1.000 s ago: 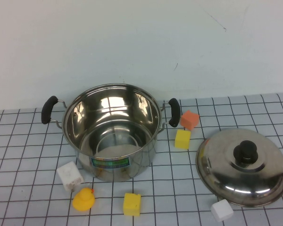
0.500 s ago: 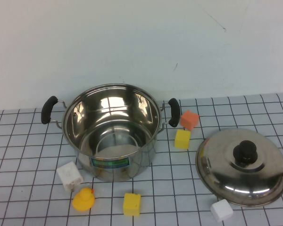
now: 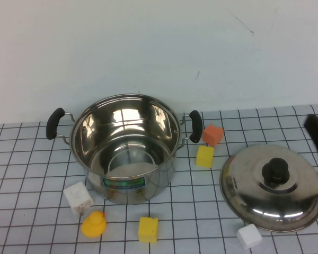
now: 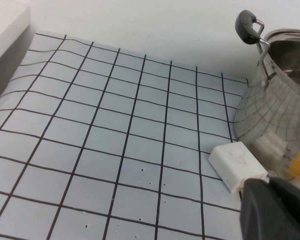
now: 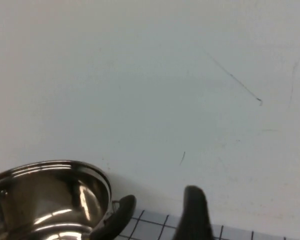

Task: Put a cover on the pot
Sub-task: Pick up the pot lid

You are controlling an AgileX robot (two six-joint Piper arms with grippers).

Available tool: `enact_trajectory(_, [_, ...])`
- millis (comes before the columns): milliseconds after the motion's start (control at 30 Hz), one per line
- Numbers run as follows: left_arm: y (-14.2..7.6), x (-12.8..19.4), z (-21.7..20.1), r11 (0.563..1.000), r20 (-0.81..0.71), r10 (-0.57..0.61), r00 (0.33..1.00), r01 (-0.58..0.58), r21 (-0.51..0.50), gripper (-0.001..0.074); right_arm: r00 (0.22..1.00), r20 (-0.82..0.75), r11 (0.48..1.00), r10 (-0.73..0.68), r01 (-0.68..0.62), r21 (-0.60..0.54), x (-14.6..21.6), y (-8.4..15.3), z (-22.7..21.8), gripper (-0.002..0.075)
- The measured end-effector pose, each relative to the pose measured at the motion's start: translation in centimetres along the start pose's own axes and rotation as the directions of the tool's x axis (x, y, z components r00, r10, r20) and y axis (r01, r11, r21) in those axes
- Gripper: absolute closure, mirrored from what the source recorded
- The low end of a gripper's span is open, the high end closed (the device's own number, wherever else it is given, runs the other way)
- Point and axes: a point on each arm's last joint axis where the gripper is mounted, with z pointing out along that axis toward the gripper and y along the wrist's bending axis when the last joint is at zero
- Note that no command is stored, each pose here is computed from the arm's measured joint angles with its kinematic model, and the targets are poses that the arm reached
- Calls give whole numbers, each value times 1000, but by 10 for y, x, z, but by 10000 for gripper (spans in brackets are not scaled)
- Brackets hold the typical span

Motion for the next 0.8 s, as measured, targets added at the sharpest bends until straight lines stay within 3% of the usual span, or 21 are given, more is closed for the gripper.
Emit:
enact_trajectory(200, [0,0,0,1000,0,0,1000,0,0,738,998,42,999,40,-40,-8,39,-5,39,221])
enact_trajectory(467, [0,0,0,1000,0,0,1000,0,0,738,979,-204,995,9,12,101,114,-20,64,219])
enact_trajectory(800, [0,0,0,1000,0,0,1000,0,0,738,945,-323,987,46,6,158,161,-30,91,219])
